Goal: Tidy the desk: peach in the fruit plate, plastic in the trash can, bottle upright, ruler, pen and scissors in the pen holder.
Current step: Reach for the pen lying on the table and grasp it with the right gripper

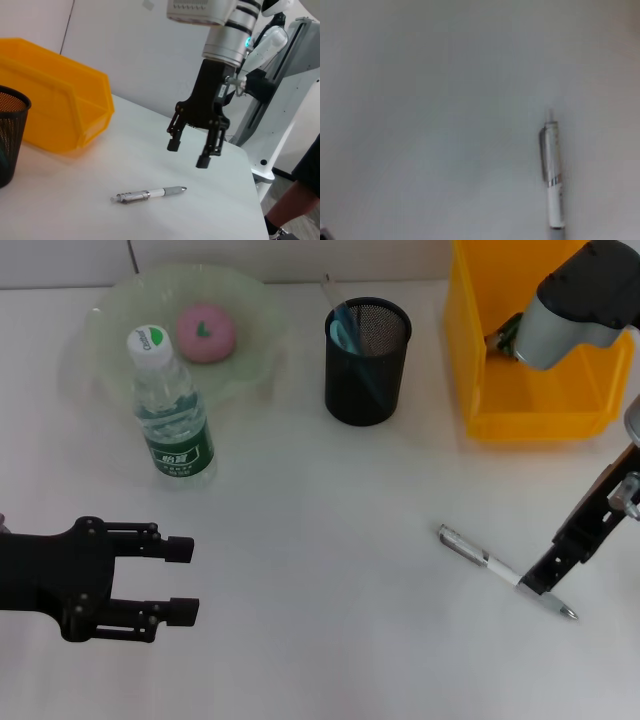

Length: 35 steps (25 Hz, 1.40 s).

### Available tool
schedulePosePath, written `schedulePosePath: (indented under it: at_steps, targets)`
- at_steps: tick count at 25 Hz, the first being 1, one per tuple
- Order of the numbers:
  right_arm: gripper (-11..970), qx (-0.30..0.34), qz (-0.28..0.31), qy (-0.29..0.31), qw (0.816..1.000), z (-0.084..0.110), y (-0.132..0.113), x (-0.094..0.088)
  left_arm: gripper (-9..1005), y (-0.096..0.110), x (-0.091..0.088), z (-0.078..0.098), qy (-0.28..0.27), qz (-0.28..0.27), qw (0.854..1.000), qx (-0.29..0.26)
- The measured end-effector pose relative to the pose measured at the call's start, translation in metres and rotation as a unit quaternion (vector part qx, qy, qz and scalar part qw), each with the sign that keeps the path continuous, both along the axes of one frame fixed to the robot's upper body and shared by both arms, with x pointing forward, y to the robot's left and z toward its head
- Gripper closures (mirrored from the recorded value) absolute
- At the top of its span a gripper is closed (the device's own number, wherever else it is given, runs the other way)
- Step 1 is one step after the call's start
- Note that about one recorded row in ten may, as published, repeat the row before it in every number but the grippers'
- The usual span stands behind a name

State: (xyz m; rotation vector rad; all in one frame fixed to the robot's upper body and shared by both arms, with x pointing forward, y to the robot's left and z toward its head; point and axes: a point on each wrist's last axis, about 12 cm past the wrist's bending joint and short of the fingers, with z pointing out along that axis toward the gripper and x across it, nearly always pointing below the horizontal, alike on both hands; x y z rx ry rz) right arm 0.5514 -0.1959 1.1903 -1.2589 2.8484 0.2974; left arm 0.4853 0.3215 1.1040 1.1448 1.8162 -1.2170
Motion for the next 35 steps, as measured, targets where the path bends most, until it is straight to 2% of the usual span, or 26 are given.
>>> schedulePosePath:
  at_steps: [6,15,26,34,35]
  targets:
    - [209,0.012,-0.029,-0.043,0.999,-0.017,-0.005,0.007,270,0.000,0.000,0.000,-0.001,0.000,1.000,0.001]
    - [217,-0.003,0.005,-0.074,0.997,-0.041,0.013,0.005,270,0.000,0.002,-0.001,-0.002,0.006,1.000,0.004]
    - [228,-0.016,0.016,-0.087,0.996,-0.058,0.029,0.000,270,0.003,0.000,-0.002,0.003,0.015,1.000,0.004]
    - [235,-0.019,0.017,-0.098,0.995,-0.064,0.038,-0.002,270,0.003,0.000,-0.002,0.003,0.016,1.000,0.004]
    - [264,-0.019,0.017,-0.098,0.995,-0.064,0.038,-0.002,270,0.003,0.000,-0.002,0.003,0.016,1.000,0.004]
